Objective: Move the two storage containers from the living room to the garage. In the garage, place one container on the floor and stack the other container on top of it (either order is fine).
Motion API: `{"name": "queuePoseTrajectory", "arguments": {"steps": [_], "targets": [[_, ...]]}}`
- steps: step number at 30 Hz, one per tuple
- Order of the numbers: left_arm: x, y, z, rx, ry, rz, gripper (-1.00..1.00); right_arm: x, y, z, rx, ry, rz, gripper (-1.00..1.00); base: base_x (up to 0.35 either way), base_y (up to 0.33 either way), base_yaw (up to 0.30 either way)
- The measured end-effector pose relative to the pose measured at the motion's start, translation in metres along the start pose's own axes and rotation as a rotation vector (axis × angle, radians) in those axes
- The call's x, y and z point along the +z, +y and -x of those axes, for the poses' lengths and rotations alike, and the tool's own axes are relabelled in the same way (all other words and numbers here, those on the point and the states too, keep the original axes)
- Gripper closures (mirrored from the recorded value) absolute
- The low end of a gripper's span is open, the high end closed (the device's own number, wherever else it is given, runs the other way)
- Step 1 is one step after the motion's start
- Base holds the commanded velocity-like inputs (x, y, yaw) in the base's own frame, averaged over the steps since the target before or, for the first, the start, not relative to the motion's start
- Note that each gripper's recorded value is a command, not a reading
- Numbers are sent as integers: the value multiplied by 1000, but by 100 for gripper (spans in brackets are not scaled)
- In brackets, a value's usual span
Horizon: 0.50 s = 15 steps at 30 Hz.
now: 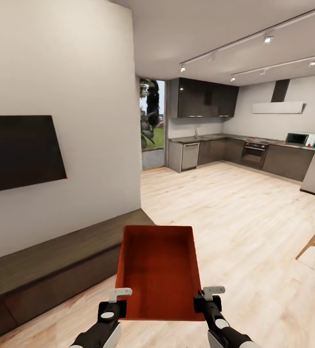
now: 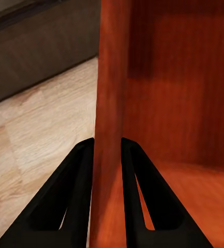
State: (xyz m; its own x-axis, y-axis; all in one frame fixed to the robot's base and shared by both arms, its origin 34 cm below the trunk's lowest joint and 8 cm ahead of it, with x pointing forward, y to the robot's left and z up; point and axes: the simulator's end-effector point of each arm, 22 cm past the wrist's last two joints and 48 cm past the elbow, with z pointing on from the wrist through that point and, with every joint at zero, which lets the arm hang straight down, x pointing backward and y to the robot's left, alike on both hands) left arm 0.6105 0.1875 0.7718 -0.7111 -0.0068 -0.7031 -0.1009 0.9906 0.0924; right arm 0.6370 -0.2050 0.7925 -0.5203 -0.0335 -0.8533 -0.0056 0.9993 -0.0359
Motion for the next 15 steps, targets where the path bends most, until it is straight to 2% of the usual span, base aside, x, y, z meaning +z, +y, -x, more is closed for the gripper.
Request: {"name": "queuePoseTrajectory", "arguments": {"steps": [11, 15], "targets": [[0, 0, 0, 0, 0, 0, 100, 0, 0, 0, 0, 0, 0, 100, 0, 0, -285], [0, 0, 0, 0, 0, 0, 100, 0, 0, 0, 0, 0, 0, 100, 0, 0, -128]]}}
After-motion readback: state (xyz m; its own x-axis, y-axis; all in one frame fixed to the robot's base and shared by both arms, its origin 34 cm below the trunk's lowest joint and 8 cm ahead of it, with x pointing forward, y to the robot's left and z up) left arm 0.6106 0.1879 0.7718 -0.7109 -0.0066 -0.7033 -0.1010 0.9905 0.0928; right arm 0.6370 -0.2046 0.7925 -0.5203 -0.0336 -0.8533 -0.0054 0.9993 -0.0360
